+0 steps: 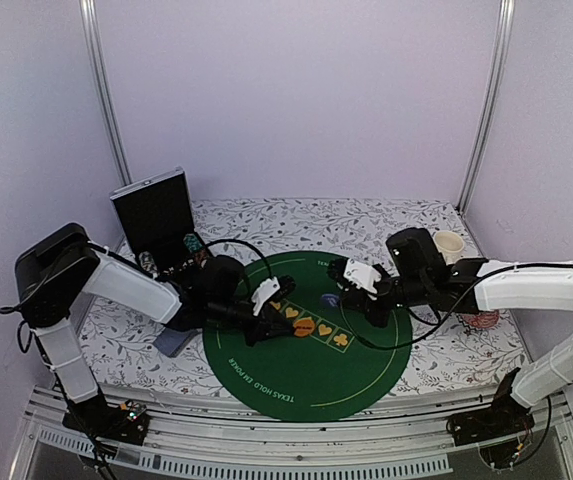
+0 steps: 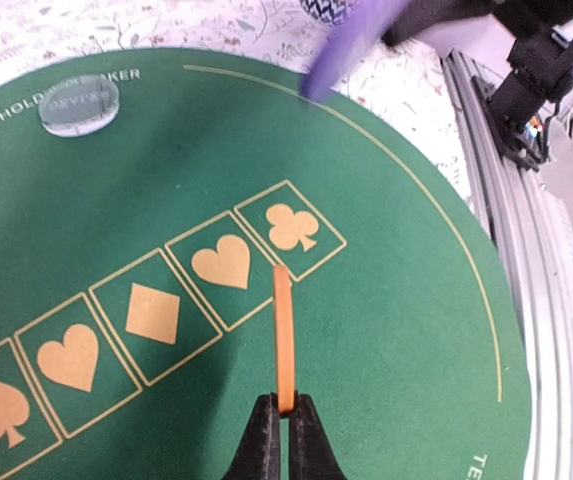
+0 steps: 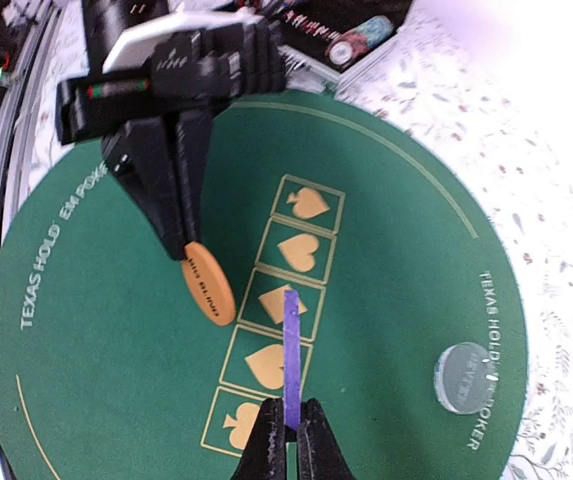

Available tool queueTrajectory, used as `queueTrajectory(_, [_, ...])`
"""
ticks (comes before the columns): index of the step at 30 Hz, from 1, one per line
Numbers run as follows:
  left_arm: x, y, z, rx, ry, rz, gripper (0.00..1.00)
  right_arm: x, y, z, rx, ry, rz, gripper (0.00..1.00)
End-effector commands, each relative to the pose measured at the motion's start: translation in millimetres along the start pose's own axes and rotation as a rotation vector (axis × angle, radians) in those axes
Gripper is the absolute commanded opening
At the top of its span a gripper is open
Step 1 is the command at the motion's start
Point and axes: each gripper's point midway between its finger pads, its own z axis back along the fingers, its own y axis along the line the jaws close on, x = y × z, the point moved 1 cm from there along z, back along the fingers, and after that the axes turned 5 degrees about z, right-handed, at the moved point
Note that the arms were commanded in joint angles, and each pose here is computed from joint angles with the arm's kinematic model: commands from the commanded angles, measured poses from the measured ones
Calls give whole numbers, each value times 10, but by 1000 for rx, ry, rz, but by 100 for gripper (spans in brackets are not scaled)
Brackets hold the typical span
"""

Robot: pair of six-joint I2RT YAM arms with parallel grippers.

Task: Distribute texas hold em gaming equipment
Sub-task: Pick up the small blind button from the poker table mat, then pick up the big blind button from the poker table mat, then place the small blind button in the small blind area.

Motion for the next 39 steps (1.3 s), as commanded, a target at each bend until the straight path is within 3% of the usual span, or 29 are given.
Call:
queueTrajectory(1, [298,-37,179,-9,-102,19,0,385,-389,486,-104,-167,-207,2])
queueTrajectory(9, [657,-168,477,-12,-220,98,0,653,-763,1261,-209,-382,-411,2])
queueTrajectory(18, [993,-221,883,40,-333,248,0,531,-906,1582,-215,-485,-653,2])
queueTrajectory(31, [1018,-166,1121,128,-386,317,0,502,-818,1487,-110,-446,-745,2])
queueTrajectory(39, [938,-95,1098,163,-378,338,0,75,-592,1047,23,-224,-915,2])
